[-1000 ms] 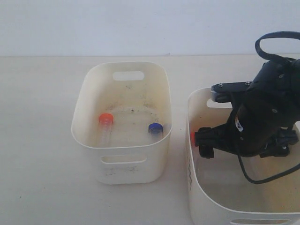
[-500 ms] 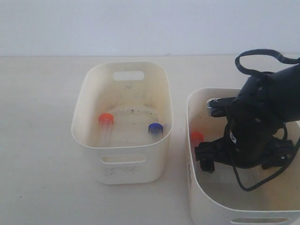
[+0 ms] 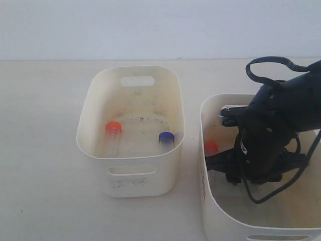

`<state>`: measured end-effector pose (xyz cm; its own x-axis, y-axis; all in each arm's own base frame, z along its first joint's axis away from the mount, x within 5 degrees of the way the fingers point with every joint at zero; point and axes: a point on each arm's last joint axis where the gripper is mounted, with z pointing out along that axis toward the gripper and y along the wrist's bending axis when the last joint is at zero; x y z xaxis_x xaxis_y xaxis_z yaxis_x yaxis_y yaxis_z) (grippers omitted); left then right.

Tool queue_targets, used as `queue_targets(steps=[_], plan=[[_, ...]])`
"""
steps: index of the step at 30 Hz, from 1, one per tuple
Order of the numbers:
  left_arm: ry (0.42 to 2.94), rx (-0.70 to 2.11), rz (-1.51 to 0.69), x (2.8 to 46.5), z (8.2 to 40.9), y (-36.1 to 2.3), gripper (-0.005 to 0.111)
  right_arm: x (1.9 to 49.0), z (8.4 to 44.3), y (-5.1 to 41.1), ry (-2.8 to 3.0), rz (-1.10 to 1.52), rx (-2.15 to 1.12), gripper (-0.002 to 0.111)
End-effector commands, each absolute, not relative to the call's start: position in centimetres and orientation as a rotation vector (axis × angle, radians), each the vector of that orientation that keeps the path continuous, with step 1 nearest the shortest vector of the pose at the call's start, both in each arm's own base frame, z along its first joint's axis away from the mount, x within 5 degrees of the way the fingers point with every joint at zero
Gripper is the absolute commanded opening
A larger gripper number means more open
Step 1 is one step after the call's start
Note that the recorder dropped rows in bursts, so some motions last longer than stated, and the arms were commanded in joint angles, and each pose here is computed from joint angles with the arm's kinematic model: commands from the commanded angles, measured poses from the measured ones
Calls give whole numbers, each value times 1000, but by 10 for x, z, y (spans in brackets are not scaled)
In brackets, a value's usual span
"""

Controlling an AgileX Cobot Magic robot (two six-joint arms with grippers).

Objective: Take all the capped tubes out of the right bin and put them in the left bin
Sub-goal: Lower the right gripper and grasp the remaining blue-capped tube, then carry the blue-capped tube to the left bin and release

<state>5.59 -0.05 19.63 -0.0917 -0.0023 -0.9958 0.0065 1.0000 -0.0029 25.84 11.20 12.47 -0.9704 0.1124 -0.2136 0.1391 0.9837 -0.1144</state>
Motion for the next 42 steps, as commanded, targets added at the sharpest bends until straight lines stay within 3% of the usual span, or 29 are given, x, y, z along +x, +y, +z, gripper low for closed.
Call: queue_targets(steps=[1,6,9,15,29,35,42], plan=[[1658,3,-19,56,197,-1,4,252,116,103,2979,-297,181,18],[1658,3,-19,56,197,-1,4,252,116,103,2979,-297,181,11],[1658,3,-19,56,197,-1,4,253,117,103,2972,-303,151,0],[1658,3,-19,56,197,-1,4,253,141,102,2906,-238,129,0],[1658,3,-19,56,197,-1,4,240,260,96,2559,11,104,0],[1658,3,-19,56,197,-1,4,242,309,131,2424,188,4,0],[1658,3,-19,56,197,-1,4,254,316,185,2349,455,-54,0]])
